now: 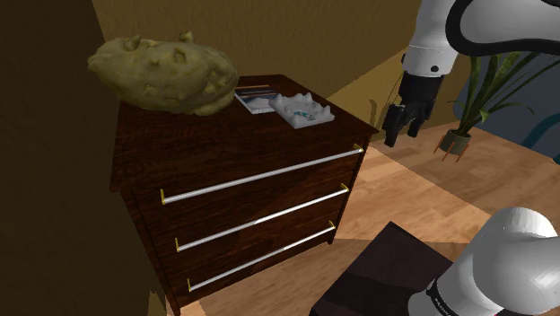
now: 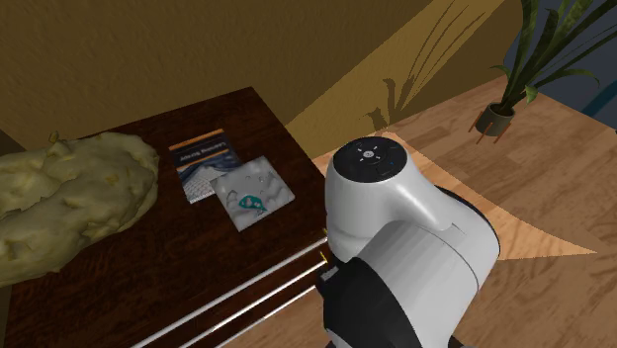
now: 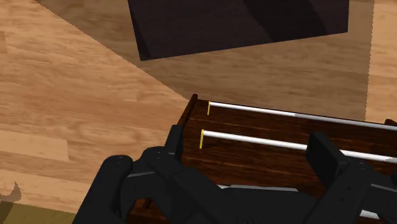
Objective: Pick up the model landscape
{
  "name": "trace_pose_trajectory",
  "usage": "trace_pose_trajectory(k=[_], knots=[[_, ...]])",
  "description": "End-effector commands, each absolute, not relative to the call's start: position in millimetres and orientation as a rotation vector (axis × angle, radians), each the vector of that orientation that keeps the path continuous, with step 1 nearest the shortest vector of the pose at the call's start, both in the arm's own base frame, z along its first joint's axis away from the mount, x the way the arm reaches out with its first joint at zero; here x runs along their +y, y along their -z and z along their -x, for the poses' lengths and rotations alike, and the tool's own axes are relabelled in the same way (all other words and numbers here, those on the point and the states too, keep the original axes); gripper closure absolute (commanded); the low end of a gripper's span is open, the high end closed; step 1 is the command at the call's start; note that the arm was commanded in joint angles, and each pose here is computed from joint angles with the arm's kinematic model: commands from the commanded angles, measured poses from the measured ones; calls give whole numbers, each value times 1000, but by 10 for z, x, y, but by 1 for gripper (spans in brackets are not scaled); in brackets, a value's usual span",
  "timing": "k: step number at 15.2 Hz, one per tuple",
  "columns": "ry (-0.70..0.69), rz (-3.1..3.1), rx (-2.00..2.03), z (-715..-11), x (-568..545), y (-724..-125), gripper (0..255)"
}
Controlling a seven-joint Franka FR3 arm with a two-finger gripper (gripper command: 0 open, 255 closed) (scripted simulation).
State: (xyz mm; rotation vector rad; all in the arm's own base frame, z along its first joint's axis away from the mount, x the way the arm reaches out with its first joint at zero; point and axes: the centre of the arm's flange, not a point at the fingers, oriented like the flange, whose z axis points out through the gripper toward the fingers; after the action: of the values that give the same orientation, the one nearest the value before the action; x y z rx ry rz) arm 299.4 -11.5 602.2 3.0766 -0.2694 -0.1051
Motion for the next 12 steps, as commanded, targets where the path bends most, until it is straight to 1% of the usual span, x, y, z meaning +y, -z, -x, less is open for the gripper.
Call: trace_pose_trajectory(k=[1, 12], knots=[[105, -3077, -269, -2994, -115, -6022, 0], [-258, -2621, -1142, -4195, 580, -5909, 0]])
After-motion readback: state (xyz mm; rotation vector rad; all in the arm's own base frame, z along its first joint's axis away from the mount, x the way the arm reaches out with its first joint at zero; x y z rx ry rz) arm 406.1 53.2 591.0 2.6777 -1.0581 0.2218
